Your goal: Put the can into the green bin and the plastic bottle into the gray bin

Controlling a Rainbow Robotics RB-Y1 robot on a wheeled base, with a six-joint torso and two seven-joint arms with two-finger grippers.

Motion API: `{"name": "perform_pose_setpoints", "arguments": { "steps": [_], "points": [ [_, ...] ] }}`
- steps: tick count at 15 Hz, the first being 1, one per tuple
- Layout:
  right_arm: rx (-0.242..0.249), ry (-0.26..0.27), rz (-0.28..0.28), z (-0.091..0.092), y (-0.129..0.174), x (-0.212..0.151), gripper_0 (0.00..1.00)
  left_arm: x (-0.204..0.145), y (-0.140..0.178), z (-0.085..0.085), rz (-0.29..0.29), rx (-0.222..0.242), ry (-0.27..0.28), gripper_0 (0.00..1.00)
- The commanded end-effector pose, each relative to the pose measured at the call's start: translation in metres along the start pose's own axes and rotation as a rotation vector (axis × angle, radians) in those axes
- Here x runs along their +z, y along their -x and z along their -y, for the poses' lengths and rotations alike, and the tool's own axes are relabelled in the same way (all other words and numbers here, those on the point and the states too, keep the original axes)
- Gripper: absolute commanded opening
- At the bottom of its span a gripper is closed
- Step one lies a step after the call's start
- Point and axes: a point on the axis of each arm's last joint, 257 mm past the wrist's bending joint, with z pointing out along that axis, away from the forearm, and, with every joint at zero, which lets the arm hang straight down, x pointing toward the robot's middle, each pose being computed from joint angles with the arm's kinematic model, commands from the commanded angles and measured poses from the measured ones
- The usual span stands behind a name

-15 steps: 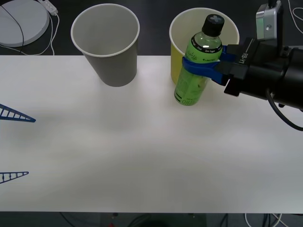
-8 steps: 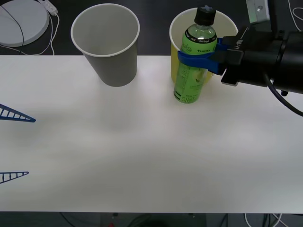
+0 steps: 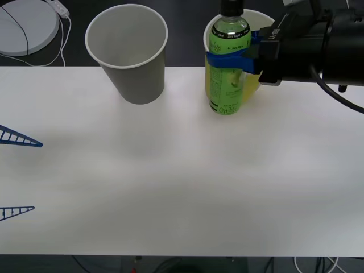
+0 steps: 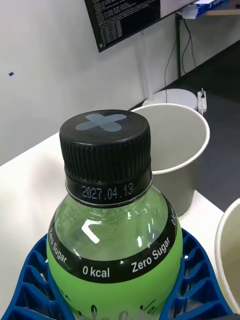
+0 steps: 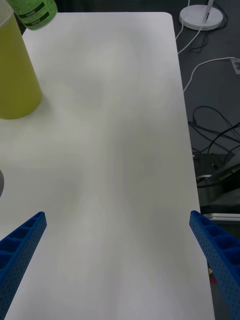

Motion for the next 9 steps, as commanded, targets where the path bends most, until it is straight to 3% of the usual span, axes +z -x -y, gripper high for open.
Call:
{"name": "perform_pose_setpoints", "arguments": {
  "steps": [1,3,4,6,9],
  "points": [
    [-0.026,0.001,-0.036,0.006,0.007,0.003,0.0,0.0,0.0,0.0,0.0,0.0,0.0,1.0],
    [-0.044,0.001,-0.076,0.011,0.011,0.004,0.0,0.0,0.0,0.0,0.0,0.0,0.0,1.0],
    [-0.021,0.002,-0.092,0.01,0.014,0.005,0.0,0.0,0.0,0.0,0.0,0.0,0.0,1.0],
    [-0.033,-0.023,-0.15,0.01,0.019,0.007,0.0,0.0,0.0,0.0,0.0,0.0,0.0,1.0],
    [-0.077,-0.046,-0.205,0.017,0.023,0.011,0.0,0.0,0.0,0.0,0.0,0.0,0.0,1.0]
  ]
}}
